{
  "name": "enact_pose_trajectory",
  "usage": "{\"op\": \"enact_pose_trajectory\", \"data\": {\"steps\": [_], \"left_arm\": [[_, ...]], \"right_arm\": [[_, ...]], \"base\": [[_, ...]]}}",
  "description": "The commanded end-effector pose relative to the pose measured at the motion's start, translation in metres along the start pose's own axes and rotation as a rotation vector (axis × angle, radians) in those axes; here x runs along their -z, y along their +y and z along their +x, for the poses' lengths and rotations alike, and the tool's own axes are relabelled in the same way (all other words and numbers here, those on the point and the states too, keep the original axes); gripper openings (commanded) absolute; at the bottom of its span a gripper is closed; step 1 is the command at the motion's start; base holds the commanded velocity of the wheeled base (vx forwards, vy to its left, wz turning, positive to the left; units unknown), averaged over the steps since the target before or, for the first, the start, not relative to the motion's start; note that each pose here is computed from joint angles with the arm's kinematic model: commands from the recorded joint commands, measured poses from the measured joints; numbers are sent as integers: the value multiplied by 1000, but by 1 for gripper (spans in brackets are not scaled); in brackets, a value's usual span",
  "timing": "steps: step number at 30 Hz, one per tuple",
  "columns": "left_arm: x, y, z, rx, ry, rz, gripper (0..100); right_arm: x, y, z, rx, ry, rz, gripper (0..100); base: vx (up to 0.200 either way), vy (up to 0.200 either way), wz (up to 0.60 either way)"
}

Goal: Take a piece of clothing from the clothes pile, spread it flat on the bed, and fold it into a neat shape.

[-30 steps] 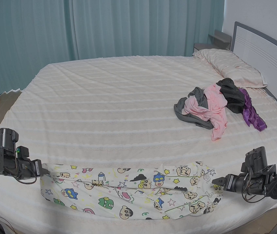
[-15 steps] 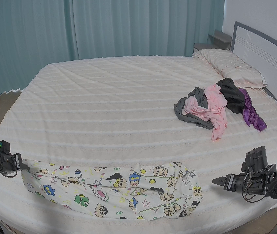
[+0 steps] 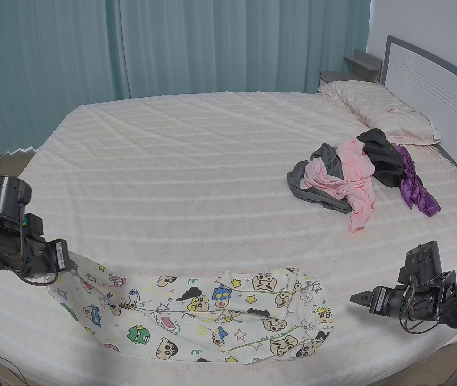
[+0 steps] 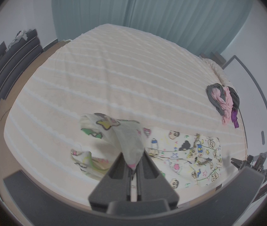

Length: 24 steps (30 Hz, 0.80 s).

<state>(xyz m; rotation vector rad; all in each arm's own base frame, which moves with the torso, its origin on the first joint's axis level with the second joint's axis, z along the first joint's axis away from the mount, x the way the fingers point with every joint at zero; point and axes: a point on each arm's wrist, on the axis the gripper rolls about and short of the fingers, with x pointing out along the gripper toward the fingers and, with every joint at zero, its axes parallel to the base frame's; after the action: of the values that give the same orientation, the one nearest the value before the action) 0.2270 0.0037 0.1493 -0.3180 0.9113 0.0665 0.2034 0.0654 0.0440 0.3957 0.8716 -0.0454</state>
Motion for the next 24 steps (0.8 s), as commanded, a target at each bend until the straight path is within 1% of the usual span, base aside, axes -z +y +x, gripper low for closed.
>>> {"op": "enact_pose_trajectory", "data": {"steps": [1,2,3,4,5,6,7,8,10,12,13,14,15,16,17,20,24], "left_arm": [[22,-86,-15,40,-72,61,0],[22,-86,-15,40,-72,61,0],[28,-110,-12,63,-71,68,0],[28,-112,-12,65,-71,69,0],[34,-135,-6,77,-69,86,0],[36,-145,-4,82,-71,96,0],[37,-149,-3,84,-70,102,0],[42,-166,1,100,-68,120,0],[46,-187,2,136,-58,132,0],[49,-206,-2,163,-44,152,0],[49,-211,-5,170,-40,155,0],[48,-225,-11,192,-33,155,0],[49,-227,-12,195,-30,157,0],[50,-239,-15,209,-21,161,0],[50,-246,-16,215,-16,164,0],[54,-260,-12,219,4,185,0],[60,-276,-7,241,7,201,0]], "right_arm": [[-1,0,-1,-3,-4,0,100],[-1,0,-1,-3,-4,0,100],[0,0,0,-2,-3,-1,100],[0,0,0,-2,-3,-1,100],[-1,0,-1,-3,-4,-1,100],[-1,0,-1,-3,-4,-1,100],[-1,0,-1,-3,-4,-1,100],[-1,0,-1,-3,-4,-1,100],[0,0,-1,-2,-3,-1,100],[0,0,0,-2,-3,-1,100],[0,0,0,-2,-3,-1,100],[0,0,0,-1,-1,-2,100],[0,1,0,-2,-1,-4,100],[0,1,0,-3,-2,-4,100],[0,1,0,-3,-3,-5,100],[0,1,-1,-4,-4,-5,100],[0,1,-1,-5,-3,-6,100]], "base": [[0,0,0],[0,0,0],[0,0,0],[0,0,0],[0,0,0],[0,0,0],[0,0,0],[0,0,0],[0,0,0],[0,0,0],[0,0,0],[0,0,0],[0,0,0],[0,0,0],[0,0,0],[0,0,0],[0,0,0]]}}
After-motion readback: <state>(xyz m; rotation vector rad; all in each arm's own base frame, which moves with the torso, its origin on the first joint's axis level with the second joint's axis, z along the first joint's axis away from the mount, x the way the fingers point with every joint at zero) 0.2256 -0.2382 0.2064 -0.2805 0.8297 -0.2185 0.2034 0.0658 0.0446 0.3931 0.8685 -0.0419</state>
